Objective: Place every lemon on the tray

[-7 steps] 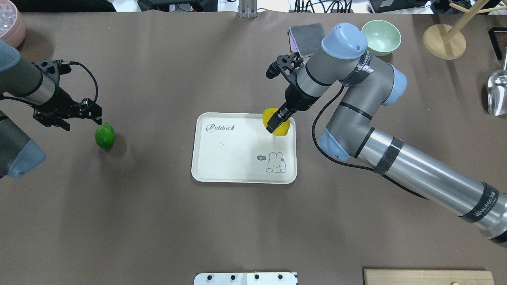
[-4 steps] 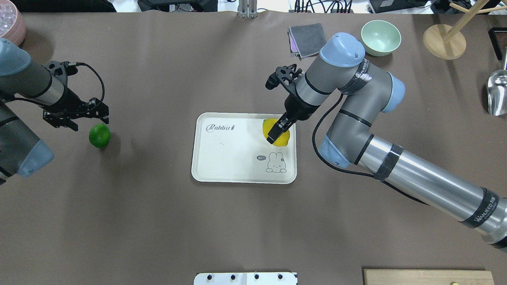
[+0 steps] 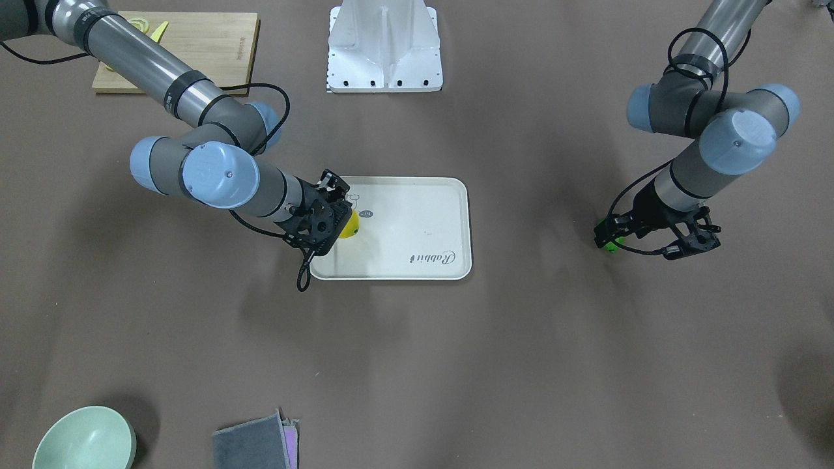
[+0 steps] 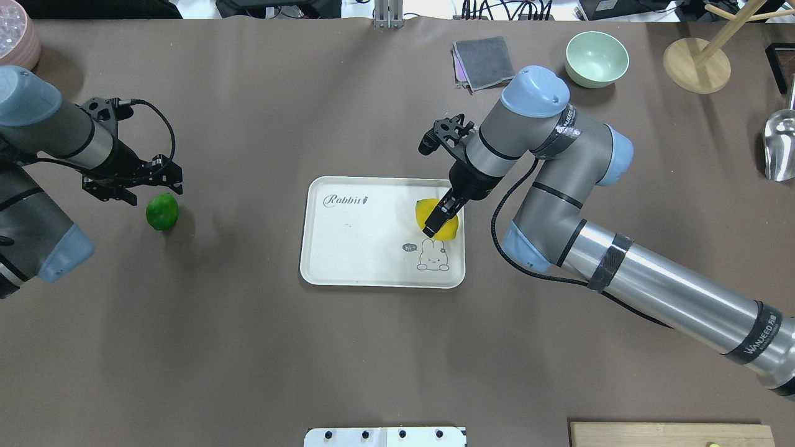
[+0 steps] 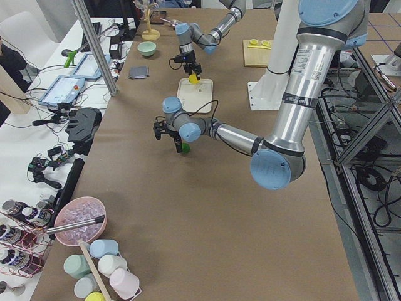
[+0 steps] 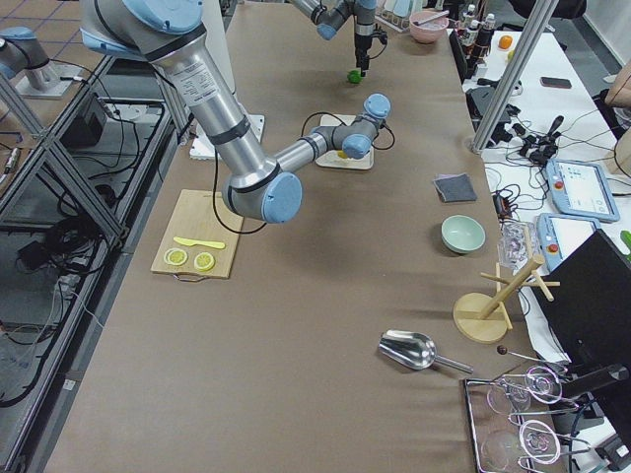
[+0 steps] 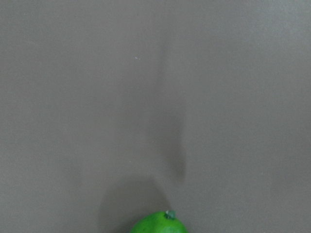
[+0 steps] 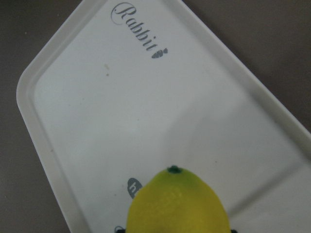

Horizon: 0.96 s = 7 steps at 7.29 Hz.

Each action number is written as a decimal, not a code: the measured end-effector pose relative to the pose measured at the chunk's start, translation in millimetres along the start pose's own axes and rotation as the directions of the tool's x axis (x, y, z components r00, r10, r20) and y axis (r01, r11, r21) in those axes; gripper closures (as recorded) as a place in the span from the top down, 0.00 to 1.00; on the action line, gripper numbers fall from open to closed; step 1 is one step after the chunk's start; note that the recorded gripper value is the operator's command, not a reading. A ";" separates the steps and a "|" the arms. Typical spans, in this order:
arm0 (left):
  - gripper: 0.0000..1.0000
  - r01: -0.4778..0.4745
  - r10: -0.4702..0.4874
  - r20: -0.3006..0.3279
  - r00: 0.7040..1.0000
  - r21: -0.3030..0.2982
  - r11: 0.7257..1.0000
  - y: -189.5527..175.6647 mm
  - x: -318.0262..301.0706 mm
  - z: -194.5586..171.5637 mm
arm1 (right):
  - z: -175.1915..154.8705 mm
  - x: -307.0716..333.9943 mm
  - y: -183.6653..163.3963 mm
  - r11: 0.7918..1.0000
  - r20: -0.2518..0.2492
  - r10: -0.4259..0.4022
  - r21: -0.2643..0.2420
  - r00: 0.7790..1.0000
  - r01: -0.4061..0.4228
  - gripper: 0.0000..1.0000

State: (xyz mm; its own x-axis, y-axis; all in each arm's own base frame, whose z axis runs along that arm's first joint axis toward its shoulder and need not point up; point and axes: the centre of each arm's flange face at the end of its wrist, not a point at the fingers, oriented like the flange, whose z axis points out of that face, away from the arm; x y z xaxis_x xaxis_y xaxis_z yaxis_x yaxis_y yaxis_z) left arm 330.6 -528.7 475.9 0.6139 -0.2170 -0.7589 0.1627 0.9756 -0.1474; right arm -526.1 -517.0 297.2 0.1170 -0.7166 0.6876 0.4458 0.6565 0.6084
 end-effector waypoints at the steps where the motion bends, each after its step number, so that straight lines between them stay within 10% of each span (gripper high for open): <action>1: 0.59 -0.009 0.009 0.001 1.000 0.000 1.000 5.7 3.5 4.0 | -1.5 0.8 -0.5 1.000 0.000 0.000 0.002 1.000 0.000 1.00; 2: 0.19 -0.021 0.021 0.006 1.000 0.001 1.000 12.7 5.9 8.3 | -5.1 2.8 -1.3 1.000 0.000 0.002 0.005 1.000 -0.002 1.00; 3: 0.00 -0.037 0.037 0.010 0.999 0.008 0.999 21.7 3.7 13.1 | -10.0 5.6 -2.0 1.000 0.001 0.005 0.009 1.000 -0.005 1.00; 7: 0.00 -0.073 0.072 -0.023 0.997 -0.020 0.997 41.6 -10.7 -1.6 | -54.8 30.1 -6.5 0.999 0.015 0.033 0.041 0.999 -0.034 0.99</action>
State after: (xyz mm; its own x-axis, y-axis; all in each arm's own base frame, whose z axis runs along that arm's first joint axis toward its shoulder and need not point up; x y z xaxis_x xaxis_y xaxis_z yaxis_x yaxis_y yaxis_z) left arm 329.5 -485.7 476.9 0.6065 -0.1452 -0.7817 0.1025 0.9893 -0.1043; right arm -476.9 -555.8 292.2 0.1187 -0.6910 0.7130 0.4047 0.6894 0.6008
